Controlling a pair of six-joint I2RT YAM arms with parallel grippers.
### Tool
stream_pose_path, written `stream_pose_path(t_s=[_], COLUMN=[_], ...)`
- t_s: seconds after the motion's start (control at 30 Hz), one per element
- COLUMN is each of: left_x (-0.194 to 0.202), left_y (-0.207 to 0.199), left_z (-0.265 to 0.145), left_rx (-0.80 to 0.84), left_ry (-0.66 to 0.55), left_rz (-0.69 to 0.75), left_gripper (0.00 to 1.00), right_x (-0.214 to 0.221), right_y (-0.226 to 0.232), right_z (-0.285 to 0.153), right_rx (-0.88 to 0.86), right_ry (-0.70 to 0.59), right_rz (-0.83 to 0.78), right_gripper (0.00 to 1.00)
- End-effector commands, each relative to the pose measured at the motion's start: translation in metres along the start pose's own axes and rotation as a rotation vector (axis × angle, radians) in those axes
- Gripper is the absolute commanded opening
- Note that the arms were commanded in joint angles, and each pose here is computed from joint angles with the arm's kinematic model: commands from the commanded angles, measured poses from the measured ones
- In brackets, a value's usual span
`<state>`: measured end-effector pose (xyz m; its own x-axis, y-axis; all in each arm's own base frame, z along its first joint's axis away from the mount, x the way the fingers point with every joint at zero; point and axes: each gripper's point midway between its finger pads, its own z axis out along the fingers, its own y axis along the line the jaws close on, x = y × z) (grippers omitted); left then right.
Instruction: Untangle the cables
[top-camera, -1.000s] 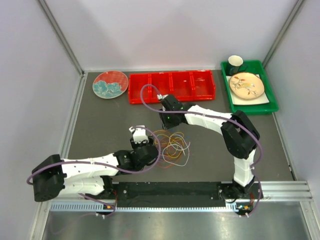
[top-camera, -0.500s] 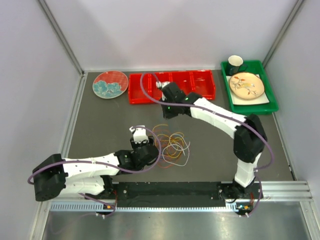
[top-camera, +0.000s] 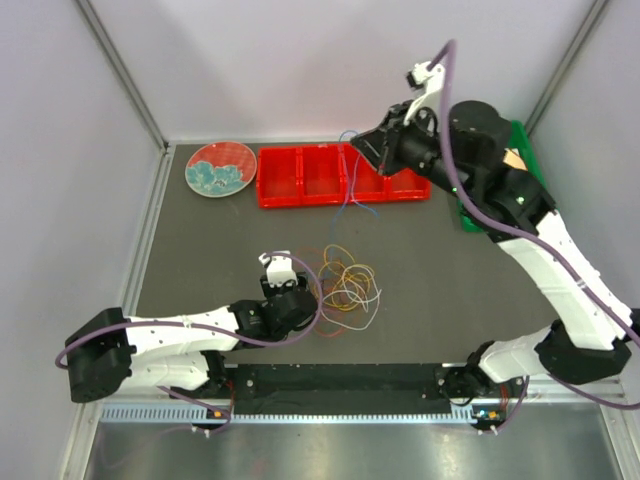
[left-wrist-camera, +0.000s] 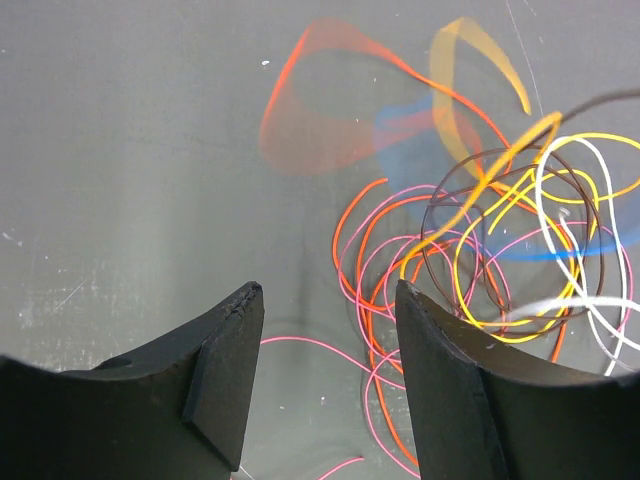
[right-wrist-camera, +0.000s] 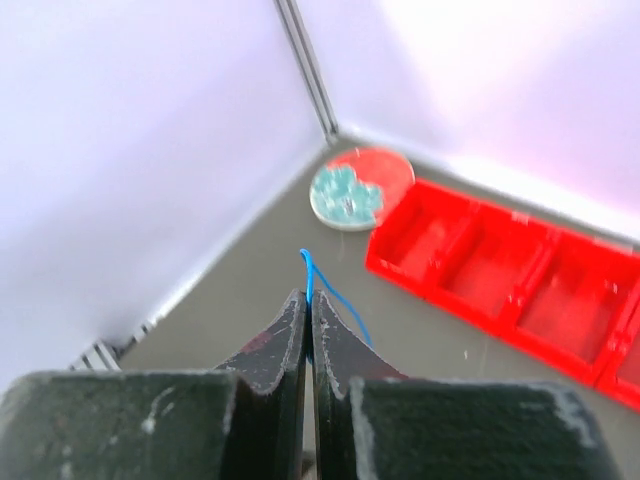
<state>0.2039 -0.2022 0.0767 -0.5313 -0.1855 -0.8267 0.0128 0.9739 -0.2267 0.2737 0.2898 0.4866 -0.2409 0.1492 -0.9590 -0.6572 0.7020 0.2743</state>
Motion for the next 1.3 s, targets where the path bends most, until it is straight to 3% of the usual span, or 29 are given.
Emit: stream_pose_path(t_s=[0.0, 0.23, 0.47, 0.67, 0.9, 1.0, 1.03, 1.1, 1.13, 1.27], left_x=[-0.016, -0.016, -0.016, -0.016, -0.016, -0.016, -0.017, -0.017, -0.016, -0.016], left_y=[-0.013, -0.013, -0.013, -0.011, -0.011, -0.011, -0.011, -0.011, -0.011, -0.011], left_z=[-0.001, -0.001, -0.001, -0.001, -0.001, 0.000, 0.000, -0.001, -0.001, -0.001], left_rx=[0.028, 0.029, 0.028, 0.024, 0.024, 0.022, 0.022, 0.024, 0.027, 0.031], left_ry=[-0.039, -0.040, -0.041, -0.041, -0.046, -0.044, -0.046, -0.046, -0.044, -0.042], left_rz=[-0.054, -0.057, -0.057, -0.058, -0.067, -0.064, -0.065, -0.066, -0.065, -0.064], left_gripper=[0.60, 0.60, 0.61, 0.64, 0.71, 0.72, 0.73, 0.74, 0.75, 0.76], right_x=[-0.034, -0.071, -0.154, -0.160, -0.197, -0.188, -0.166, -0.147, -0.114, -0.046], right_y=[0.008, 0.000, 0.018, 0.009, 0.022, 0.030, 0.024, 0.006, -0.010, -0.062], right_z=[-0.013, -0.031, -0.073, -0.072, -0.094, -0.093, -0.074, -0.067, -0.043, -0.026], right_rx=[-0.013, 0.048, -0.002, 0.053, 0.011, -0.039, -0.024, 0.052, 0.104, 0.322], right_ry=[-0.105, -0.244, -0.509, -0.523, -0.641, -0.619, -0.567, -0.540, -0.463, -0.277], right_rz=[-0.005, -0.003, -0.021, -0.052, -0.085, -0.139, -0.152, -0.191, -0.212, -0.241], right_gripper=[0.00, 0.00, 0.00, 0.00, 0.00, 0.00, 0.00, 0.00, 0.00, 0.00])
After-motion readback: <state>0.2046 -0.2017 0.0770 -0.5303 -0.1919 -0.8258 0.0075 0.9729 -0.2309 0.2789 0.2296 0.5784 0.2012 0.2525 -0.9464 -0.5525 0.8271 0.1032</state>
